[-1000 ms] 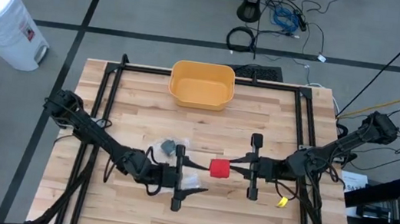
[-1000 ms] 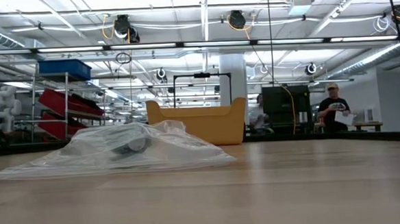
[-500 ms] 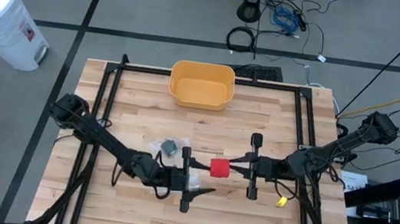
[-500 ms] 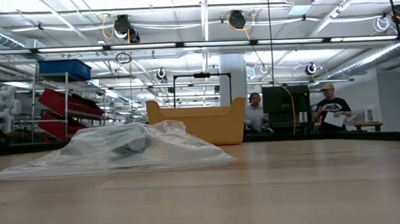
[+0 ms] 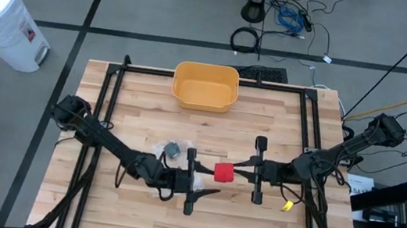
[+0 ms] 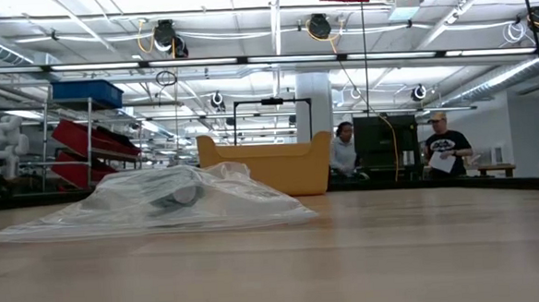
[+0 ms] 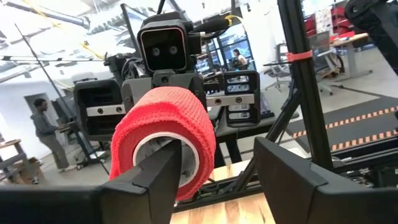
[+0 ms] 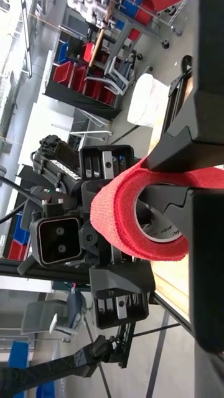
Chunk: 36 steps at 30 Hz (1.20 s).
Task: Roll bandage
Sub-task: Roll the red bandage
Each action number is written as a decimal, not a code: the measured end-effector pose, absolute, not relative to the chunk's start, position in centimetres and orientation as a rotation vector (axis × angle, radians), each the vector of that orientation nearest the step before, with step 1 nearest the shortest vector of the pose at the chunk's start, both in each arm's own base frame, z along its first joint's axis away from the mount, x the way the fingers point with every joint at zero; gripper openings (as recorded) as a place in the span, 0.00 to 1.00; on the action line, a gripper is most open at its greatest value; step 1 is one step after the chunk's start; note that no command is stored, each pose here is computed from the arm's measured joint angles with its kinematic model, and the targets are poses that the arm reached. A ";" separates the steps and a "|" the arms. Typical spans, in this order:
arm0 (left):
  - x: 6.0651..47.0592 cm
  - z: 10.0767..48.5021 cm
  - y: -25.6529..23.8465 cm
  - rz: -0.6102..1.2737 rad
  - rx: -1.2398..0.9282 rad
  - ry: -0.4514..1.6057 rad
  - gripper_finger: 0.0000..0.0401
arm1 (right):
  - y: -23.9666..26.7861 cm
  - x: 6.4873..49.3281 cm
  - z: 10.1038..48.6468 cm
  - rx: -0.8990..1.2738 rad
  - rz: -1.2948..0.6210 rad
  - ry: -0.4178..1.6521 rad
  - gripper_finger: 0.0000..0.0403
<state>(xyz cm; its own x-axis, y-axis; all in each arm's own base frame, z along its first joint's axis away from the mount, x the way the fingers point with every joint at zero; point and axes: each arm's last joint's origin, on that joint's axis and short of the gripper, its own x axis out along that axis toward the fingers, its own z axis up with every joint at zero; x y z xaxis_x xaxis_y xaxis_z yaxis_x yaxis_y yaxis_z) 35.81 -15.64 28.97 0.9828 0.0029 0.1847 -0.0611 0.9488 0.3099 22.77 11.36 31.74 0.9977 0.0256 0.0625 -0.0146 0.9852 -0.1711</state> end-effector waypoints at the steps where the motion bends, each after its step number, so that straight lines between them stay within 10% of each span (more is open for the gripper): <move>1: 35.8 29.0 -15.6 0.027 0.324 -0.185 0.50 | 11.4 22.8 31.7 -0.171 0.020 -0.064 0.04; 36: 35.5 29.5 -15.4 -0.016 0.331 -0.171 0.24 | 11.4 22.8 31.6 -0.180 0.025 -0.050 0.04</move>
